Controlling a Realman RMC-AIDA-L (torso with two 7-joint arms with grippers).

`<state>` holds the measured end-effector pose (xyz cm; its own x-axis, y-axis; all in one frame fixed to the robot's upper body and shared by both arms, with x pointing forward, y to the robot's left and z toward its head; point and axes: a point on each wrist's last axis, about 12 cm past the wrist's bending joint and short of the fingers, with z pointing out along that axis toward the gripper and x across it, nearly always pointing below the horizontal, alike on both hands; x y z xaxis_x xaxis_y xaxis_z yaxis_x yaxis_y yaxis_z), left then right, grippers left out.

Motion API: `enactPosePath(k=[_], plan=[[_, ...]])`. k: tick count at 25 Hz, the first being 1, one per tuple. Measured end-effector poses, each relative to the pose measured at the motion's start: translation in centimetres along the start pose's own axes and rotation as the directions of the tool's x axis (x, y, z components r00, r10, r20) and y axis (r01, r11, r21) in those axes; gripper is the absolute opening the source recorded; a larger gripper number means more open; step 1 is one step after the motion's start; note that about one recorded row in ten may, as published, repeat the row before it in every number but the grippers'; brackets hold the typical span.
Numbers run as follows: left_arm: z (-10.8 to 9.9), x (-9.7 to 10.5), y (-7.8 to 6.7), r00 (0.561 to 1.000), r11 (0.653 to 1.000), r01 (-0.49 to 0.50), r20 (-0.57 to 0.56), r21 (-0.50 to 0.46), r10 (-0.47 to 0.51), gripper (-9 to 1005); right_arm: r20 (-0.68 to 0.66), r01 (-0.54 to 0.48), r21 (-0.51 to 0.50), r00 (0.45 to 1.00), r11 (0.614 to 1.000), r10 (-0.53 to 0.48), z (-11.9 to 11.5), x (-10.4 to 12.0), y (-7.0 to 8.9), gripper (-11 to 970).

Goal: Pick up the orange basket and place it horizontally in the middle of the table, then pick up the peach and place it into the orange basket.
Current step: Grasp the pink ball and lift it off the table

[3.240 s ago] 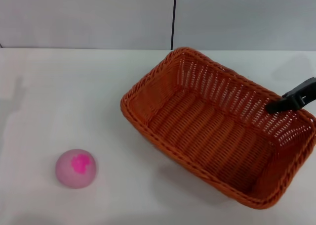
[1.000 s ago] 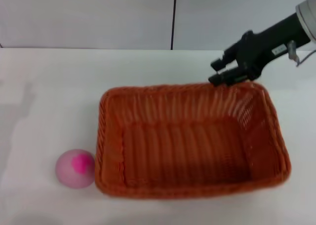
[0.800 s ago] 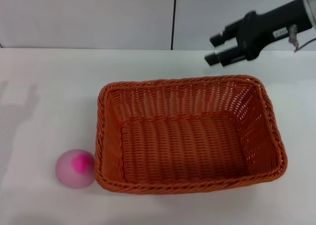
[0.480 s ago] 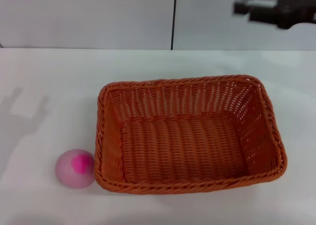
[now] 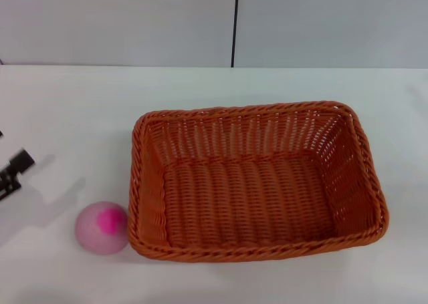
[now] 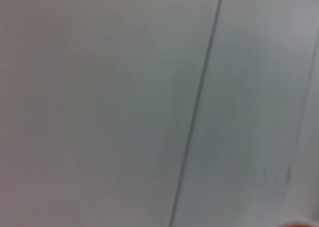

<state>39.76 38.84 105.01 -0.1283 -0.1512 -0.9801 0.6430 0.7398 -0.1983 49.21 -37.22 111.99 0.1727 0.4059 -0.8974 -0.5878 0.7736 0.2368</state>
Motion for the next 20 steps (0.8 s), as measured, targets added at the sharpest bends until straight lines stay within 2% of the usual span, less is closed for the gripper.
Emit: enactPosePath(k=[2, 7, 9, 16, 17, 20], plan=[[-0.3, 0.2, 0.2, 0.996, 1.000, -0.016, -0.083, 0.015, 0.017, 767, 0.062, -0.009, 0.062, 0.998, 0.998, 0.005, -2.3, -0.2, -0.1, 557], [0.0, 1.1, 0.3, 0.982, 0.998, -0.019, -0.185, 0.053, 0.028, 764, 0.132, -0.046, 0.123, 0.991, 0.991, 0.030, -4.1, -0.1, -0.1, 557], [0.3, 1.5, 0.2, 0.973, 0.996, -0.015, -0.229, 0.082, 0.033, 763, 0.137, -0.056, 0.129, 0.990, 0.990, 0.038, -4.2, 0.0, 0.0, 557], [0.7, 2.0, -0.1, 0.961, 0.993, -0.008, -0.275, 0.116, 0.040, 760, 0.131, -0.078, 0.120, 0.989, 0.990, 0.062, -3.9, 0.5, 0.1, 557], [1.4, 2.8, -0.5, 0.944, 0.988, 0.005, -0.326, 0.156, 0.047, 759, 0.133, -0.085, 0.119, 0.989, 0.989, 0.069, -3.8, 0.7, 0.2, 557], [2.2, 3.3, -1.0, 0.939, 0.984, 0.010, -0.341, 0.178, 0.052, 758, 0.129, -0.090, 0.118, 0.989, 0.989, 0.074, -3.7, 0.8, 0.2, 557]])
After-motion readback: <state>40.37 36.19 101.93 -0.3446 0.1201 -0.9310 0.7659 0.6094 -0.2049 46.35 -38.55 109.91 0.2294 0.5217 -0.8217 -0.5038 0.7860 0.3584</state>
